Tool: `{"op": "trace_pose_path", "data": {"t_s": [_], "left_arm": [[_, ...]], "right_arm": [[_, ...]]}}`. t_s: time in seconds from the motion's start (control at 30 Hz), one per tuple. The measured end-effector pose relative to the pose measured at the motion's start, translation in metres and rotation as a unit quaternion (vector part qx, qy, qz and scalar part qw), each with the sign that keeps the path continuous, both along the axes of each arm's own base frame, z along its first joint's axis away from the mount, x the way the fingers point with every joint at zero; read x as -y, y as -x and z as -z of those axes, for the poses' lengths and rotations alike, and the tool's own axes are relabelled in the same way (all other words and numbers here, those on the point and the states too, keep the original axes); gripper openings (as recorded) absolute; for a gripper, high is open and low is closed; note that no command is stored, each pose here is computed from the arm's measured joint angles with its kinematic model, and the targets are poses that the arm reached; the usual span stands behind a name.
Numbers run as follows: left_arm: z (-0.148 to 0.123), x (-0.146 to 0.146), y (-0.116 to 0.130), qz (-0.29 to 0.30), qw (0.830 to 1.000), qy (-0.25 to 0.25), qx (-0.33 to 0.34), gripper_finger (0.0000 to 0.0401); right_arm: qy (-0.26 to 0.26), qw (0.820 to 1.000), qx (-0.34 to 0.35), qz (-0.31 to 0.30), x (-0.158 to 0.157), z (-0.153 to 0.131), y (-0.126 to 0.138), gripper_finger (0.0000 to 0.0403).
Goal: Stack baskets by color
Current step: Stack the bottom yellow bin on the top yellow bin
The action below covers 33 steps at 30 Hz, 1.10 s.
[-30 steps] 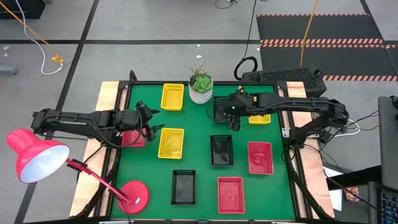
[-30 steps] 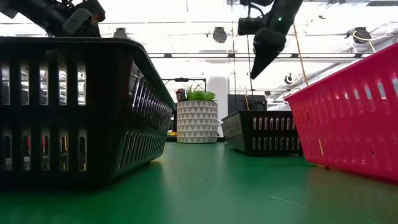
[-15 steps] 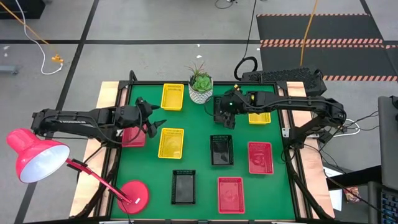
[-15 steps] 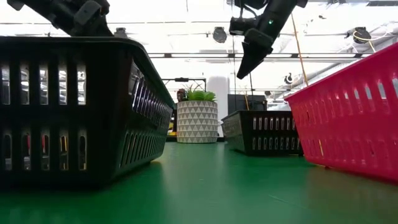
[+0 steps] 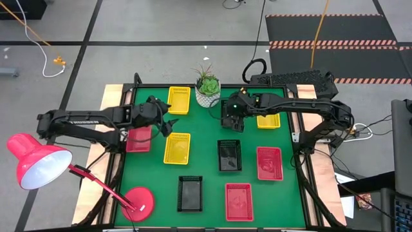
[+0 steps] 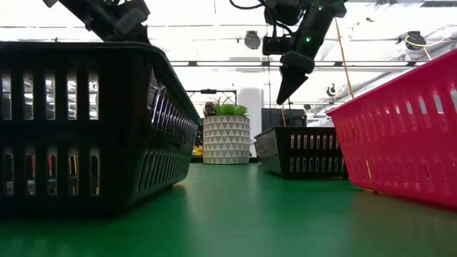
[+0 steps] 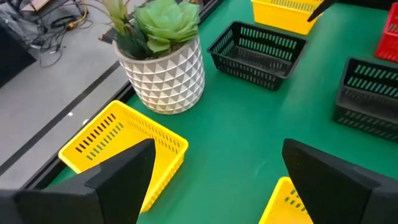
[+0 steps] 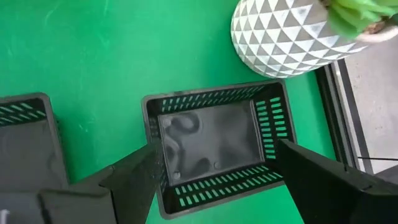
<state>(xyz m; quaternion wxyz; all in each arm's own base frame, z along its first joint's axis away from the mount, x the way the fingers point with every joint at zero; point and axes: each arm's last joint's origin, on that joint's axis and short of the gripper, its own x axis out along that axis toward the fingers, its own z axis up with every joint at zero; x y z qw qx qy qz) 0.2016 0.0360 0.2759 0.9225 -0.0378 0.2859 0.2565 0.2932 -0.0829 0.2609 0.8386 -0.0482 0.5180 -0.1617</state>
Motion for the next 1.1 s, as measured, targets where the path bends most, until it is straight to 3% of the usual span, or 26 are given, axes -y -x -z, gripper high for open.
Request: {"op": "trace_pose_path", "data": {"t_s": [0.27,0.47,0.57,0.83,1.1], "left_arm": [[0.001,-0.002,-0.003,-0.016,0.999,-0.029,-0.009,0.0354],[0.002,0.006,-0.003,0.035,0.999,0.012,-0.005,0.0354],[0.007,0.012,0.0,0.053,0.997,0.044,-0.032,0.0354],[0.025,0.022,0.014,0.026,0.987,0.081,-0.139,0.0354],[0.042,0.036,0.001,0.082,0.972,0.101,-0.194,0.0353]], "right_arm": [[-0.001,1.0,-0.001,0.0,-0.001,-0.002,0.002,0.0308],[-0.006,1.0,0.004,0.007,-0.001,-0.002,0.001,0.0309],[-0.012,1.0,-0.002,0.016,-0.002,-0.001,0.003,0.0308],[-0.015,1.0,-0.002,0.021,-0.002,-0.001,0.003,0.0309],[-0.026,0.999,-0.027,0.02,-0.009,0.002,0.007,0.0309]]}}
